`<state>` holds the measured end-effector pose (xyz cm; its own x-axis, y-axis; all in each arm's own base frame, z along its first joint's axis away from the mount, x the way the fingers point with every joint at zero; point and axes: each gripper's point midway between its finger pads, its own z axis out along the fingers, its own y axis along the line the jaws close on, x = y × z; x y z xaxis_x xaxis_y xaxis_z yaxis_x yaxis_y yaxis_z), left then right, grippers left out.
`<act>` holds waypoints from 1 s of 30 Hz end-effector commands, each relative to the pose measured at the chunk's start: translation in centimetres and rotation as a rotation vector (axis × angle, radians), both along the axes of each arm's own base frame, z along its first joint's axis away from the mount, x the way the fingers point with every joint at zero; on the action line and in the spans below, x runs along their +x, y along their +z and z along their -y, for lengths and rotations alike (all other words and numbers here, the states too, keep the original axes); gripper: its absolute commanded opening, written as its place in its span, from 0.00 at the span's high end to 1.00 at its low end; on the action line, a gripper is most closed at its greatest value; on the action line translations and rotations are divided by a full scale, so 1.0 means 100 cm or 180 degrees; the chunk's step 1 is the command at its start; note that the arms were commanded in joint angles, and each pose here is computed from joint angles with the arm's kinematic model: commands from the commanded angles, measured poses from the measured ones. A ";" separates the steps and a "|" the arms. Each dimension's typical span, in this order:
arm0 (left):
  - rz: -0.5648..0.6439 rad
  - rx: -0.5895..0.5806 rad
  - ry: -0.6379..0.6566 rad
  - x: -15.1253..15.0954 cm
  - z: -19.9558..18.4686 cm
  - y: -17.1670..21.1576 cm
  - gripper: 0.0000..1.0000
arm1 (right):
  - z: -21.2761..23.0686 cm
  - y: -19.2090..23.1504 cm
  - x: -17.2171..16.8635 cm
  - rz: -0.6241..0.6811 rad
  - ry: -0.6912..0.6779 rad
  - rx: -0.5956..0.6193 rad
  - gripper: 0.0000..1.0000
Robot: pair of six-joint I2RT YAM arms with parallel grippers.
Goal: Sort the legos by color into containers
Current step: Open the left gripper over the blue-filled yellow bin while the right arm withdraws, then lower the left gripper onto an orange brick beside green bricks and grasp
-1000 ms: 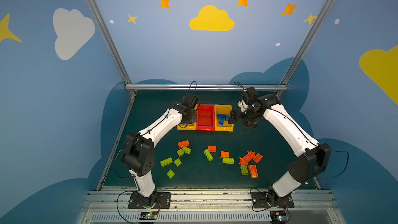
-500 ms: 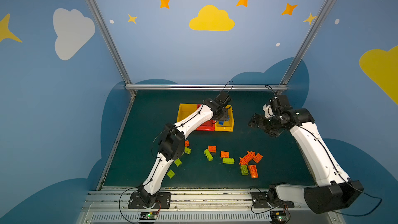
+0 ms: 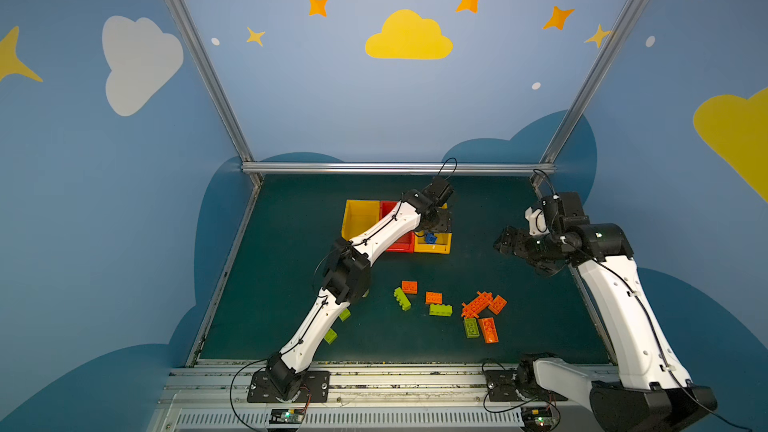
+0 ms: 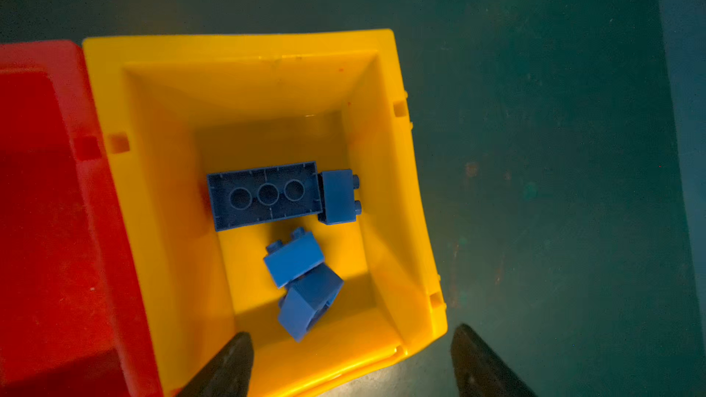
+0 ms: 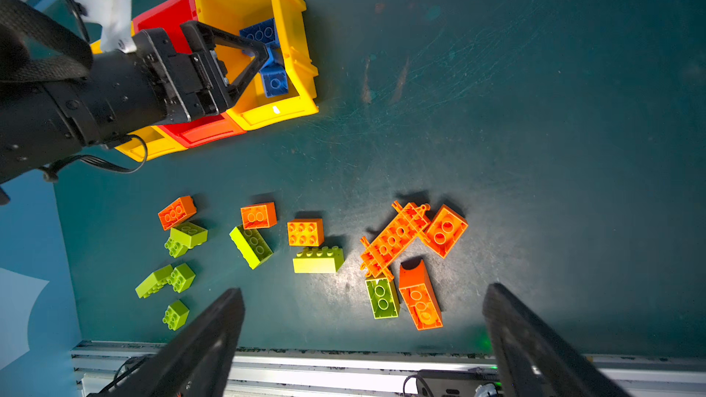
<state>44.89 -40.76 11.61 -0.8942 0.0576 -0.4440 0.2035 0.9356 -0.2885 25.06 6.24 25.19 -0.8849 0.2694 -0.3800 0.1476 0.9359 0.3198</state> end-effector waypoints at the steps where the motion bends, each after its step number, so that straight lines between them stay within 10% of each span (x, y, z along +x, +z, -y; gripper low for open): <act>1: -0.0004 -0.0089 0.0063 0.000 0.002 0.010 0.13 | 0.001 -0.005 -0.011 -0.0078 0.0055 -0.0010 0.04; 13: 0.0366 0.0380 0.0598 -0.029 -0.082 0.054 0.07 | -0.009 -0.004 0.006 -0.0002 0.0283 0.0031 0.03; 30: -0.0205 0.0827 0.1613 -0.157 -0.250 -0.006 0.06 | -0.083 -0.020 0.052 -0.0228 0.0749 0.0142 0.03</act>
